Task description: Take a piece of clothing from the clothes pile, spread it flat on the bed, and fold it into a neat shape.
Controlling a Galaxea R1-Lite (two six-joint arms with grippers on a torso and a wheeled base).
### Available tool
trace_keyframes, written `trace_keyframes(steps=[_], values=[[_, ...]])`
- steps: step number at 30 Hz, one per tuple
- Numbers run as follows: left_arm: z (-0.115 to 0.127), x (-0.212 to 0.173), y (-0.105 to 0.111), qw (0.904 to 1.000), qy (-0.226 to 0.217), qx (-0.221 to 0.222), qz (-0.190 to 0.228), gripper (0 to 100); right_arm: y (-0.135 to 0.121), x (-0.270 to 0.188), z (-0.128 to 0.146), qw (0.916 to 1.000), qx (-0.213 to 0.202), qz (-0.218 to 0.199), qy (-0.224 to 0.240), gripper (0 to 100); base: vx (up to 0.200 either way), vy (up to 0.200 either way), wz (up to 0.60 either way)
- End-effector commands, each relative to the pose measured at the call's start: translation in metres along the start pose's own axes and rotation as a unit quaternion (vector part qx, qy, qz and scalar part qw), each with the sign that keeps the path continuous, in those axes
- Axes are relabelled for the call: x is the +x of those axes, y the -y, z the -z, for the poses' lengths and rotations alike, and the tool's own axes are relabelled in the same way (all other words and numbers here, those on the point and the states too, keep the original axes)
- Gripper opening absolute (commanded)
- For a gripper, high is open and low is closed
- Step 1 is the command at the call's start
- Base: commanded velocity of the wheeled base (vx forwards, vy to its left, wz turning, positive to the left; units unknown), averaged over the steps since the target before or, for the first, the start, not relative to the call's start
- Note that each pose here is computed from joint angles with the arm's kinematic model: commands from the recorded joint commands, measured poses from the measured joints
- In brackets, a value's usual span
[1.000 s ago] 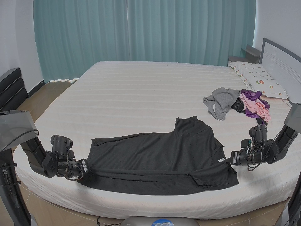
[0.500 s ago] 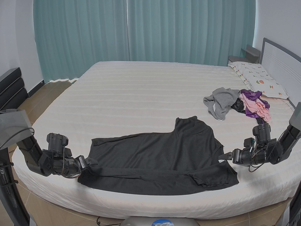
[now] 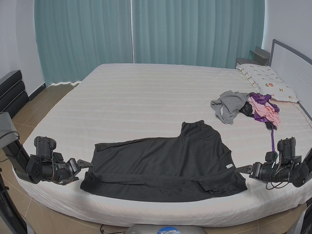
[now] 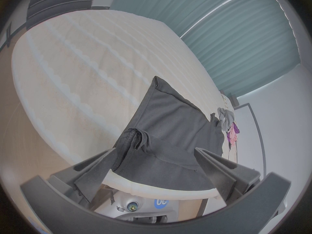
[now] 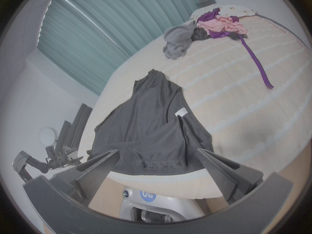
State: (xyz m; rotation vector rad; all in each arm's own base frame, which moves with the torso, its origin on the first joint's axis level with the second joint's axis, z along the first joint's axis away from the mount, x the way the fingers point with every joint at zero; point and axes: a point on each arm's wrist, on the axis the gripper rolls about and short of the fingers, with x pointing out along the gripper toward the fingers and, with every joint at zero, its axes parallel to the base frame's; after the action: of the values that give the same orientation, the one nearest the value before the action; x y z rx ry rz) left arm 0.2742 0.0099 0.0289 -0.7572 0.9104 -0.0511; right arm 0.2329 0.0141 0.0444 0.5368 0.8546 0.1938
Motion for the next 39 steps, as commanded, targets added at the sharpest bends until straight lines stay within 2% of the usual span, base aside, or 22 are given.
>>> trace_keyframes(steps=[1, 4, 14, 19, 24, 27, 31, 34, 39], values=[[0.000, -0.003, 0.002, 0.9997, 0.004, -0.024, 0.005, 100, 0.008, -0.008, 0.008, 0.9994, 0.031, -0.004, 0.014, 100, 0.000, 0.200, 0.00], [0.000, -0.002, 0.001, 0.9997, 0.003, -0.024, 0.004, 100, 0.011, -0.006, 0.010, 0.9990, 0.037, -0.010, 0.023, 100, 0.000, 0.200, 0.00], [0.004, -0.003, 0.004, 0.9997, -0.001, -0.025, 0.005, 100, 0.014, -0.007, 0.022, 0.9989, 0.044, -0.007, 0.012, 100, 0.000, 0.000, 0.00], [0.012, -0.005, 0.019, 0.9991, -0.011, -0.035, 0.021, 100, 0.015, -0.004, 0.024, 0.9990, 0.044, -0.006, 0.004, 100, 0.000, 0.000, 0.00], [0.024, 0.004, 0.028, 0.9989, -0.034, -0.025, 0.022, 100, 0.015, -0.003, 0.025, 0.9990, 0.044, -0.004, 0.000, 100, 0.000, 0.000, 0.00], [0.034, 0.016, 0.031, 0.9981, -0.058, -0.014, 0.013, 100, 0.016, -0.003, 0.026, 0.9990, 0.044, -0.004, -0.003, 100, 0.000, 0.000, 0.00], [0.042, 0.024, 0.032, 0.9979, -0.063, -0.006, -0.012, 100, 0.016, -0.003, 0.027, 0.9990, 0.044, -0.004, -0.004, 100, 0.000, 0.000, 0.00], [0.044, 0.035, 0.031, 0.9981, -0.049, 0.002, -0.039, 100, 0.016, -0.001, 0.028, 0.9990, 0.043, -0.003, -0.007, 100, 0.000, 0.000, 0.00], [0.038, 0.050, 0.036, 0.9982, -0.030, 0.008, -0.052, 100, 0.016, -0.002, 0.028, 0.9990, 0.043, -0.002, -0.008, 100, 0.000, 0.000, 0.00]])
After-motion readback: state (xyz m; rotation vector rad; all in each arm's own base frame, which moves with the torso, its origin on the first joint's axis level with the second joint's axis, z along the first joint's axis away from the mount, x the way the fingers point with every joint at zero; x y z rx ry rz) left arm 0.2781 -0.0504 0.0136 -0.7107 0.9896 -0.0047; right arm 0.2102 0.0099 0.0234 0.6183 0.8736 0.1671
